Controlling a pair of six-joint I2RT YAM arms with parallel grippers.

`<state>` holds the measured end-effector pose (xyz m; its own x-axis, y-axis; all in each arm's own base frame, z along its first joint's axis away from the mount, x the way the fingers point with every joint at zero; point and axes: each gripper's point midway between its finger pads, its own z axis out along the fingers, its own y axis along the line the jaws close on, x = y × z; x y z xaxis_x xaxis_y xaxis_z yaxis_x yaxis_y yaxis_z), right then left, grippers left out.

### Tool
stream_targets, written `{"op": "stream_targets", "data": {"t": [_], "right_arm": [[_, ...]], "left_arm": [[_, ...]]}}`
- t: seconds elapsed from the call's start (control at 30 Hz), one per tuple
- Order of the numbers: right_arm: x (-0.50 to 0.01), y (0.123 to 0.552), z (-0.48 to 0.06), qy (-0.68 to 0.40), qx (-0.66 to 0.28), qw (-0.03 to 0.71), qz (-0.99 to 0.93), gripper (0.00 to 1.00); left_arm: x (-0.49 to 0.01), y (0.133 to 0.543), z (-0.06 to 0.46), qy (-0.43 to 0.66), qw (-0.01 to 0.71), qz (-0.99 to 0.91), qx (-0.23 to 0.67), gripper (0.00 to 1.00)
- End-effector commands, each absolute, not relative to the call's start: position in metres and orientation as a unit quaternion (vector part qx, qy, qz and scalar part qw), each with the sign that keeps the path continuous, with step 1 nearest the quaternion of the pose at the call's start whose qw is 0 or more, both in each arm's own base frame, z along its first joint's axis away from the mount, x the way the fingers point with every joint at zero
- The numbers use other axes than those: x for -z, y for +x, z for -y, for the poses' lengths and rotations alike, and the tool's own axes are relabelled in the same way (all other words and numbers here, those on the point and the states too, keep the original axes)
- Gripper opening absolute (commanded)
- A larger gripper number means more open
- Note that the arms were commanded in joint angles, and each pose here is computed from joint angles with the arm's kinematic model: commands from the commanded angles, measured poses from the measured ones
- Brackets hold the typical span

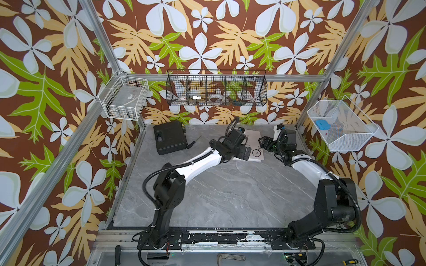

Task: Place the photos into the photo albums
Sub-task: Close the photo album at the center of the board, then reset both arms

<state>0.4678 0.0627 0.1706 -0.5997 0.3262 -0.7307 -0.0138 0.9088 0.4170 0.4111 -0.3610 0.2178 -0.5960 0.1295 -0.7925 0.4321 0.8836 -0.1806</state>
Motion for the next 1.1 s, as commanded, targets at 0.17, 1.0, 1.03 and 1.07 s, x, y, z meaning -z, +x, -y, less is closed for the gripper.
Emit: {"op": "stream_targets", "data": {"t": [0.17, 1.0, 1.03, 1.07], "right_arm": [[-0.131, 0.448, 0.034, 0.126, 0.063, 0.446, -0.884, 0.96], [-0.117, 0.372, 0.040, 0.080, 0.122, 0.601, -0.786, 0.99], [-0.117, 0.366, 0.038, 0.078, 0.119, 0.611, -0.778, 0.99], [-0.116, 0.360, 0.039, 0.080, 0.118, 0.621, -0.771, 0.99]], "left_arm": [[-0.179, 0.427, 0.113, -0.121, 0.521, -0.845, 0.025, 1.00], [-0.162, 0.323, -0.022, -0.139, 0.720, -0.676, -0.074, 1.00], [-0.161, 0.326, -0.025, -0.148, 0.716, -0.677, -0.083, 1.00], [-0.158, 0.331, -0.024, -0.148, 0.706, -0.687, -0.084, 1.00]]}}
